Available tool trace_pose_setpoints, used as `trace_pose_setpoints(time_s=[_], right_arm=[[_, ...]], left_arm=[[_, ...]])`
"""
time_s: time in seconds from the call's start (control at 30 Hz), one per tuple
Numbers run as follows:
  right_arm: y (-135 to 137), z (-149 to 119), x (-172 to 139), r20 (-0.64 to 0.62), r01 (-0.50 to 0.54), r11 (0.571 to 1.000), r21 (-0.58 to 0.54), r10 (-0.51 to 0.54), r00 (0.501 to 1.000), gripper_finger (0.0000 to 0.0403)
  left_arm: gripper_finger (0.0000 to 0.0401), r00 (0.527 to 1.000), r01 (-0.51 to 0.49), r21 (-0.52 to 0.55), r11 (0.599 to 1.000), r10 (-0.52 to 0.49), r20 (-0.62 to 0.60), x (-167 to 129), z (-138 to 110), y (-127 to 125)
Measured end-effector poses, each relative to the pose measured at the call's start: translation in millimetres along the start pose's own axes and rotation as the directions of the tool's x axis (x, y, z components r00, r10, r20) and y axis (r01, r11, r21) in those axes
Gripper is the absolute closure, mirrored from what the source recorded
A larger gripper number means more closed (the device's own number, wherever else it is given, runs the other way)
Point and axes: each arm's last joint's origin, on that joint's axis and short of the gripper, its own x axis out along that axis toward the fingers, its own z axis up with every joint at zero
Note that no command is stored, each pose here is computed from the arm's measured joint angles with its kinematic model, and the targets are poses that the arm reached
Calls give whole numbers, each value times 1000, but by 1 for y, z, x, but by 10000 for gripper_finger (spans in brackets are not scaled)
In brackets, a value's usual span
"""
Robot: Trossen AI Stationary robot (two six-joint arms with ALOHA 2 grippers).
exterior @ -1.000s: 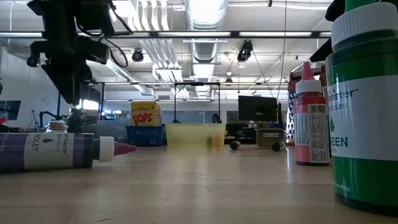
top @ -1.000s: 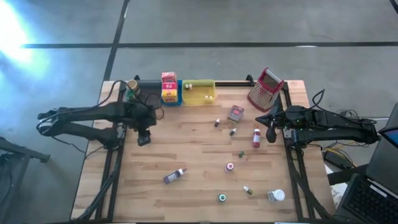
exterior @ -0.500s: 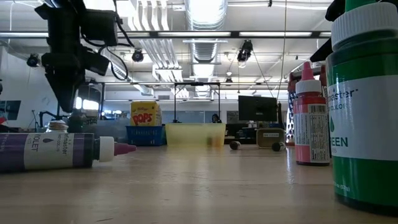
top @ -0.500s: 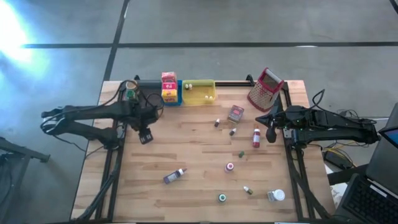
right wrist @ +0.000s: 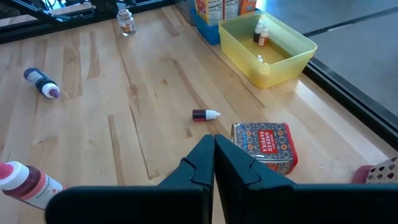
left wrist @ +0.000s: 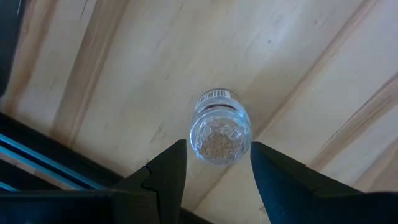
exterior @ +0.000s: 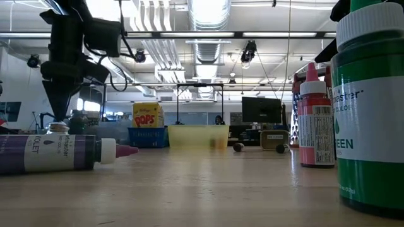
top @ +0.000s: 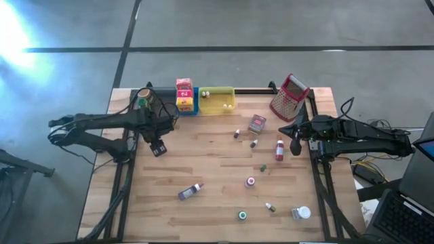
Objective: Pick & Place Kitchen Items
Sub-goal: Put the brown seasoning bottle into the black bin
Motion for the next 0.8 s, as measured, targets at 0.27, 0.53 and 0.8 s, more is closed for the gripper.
trace_pose_setpoints(time_s=[0.27, 0.53, 0.8], right_arm=[[0, 0, 0, 0, 0, 1000, 0, 0, 1000, 394], [0, 0, 0, 0, 0, 1000, 0, 0, 1000, 394], [0, 0, 0, -1, -1, 1000, -1, 1, 1000, 394]], left_arm=[[217, 1000, -2, 6, 1000, 3, -13, 6, -2, 0], [217, 1000, 5, 8, 1000, -5, -14, 15, -4, 0], [217, 1000, 15, 12, 1000, -15, 20, 16, -1, -1]])
